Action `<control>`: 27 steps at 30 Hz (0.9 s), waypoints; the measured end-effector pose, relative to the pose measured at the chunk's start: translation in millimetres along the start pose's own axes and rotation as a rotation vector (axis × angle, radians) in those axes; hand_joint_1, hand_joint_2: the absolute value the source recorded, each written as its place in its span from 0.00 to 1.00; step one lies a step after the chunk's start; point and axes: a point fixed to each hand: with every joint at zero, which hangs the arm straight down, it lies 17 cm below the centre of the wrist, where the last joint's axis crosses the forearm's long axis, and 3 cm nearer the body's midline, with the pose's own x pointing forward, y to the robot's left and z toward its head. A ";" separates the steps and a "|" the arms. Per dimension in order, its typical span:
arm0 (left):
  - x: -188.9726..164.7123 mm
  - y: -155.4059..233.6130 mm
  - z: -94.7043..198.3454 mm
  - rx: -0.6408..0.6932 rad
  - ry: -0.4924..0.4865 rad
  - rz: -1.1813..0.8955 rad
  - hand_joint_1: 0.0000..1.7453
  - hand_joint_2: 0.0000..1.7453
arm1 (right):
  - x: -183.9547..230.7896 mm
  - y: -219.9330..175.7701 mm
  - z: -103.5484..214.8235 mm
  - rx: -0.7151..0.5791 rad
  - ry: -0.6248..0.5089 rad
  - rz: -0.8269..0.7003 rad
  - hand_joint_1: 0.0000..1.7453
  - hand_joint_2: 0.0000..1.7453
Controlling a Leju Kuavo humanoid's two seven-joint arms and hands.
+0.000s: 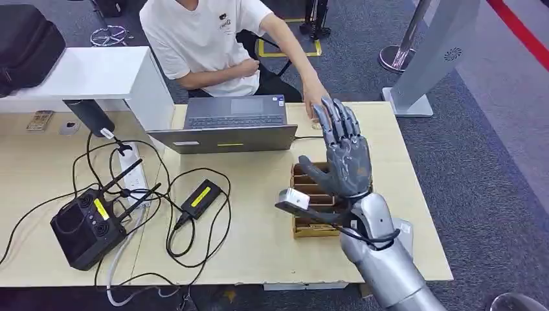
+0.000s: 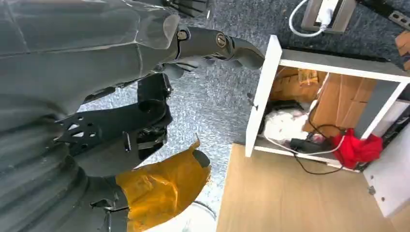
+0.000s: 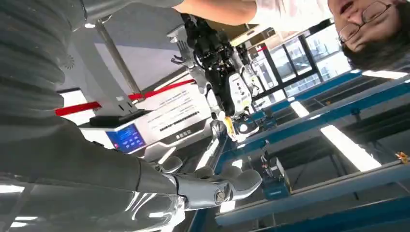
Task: Pass the card to the sensor for recognition and then transmit it.
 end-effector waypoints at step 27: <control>8.2 18.7 -0.7 -0.002 -0.041 0.013 0.00 1.00 | -90.4 -21.6 139.4 0.073 0.296 0.051 0.00 1.00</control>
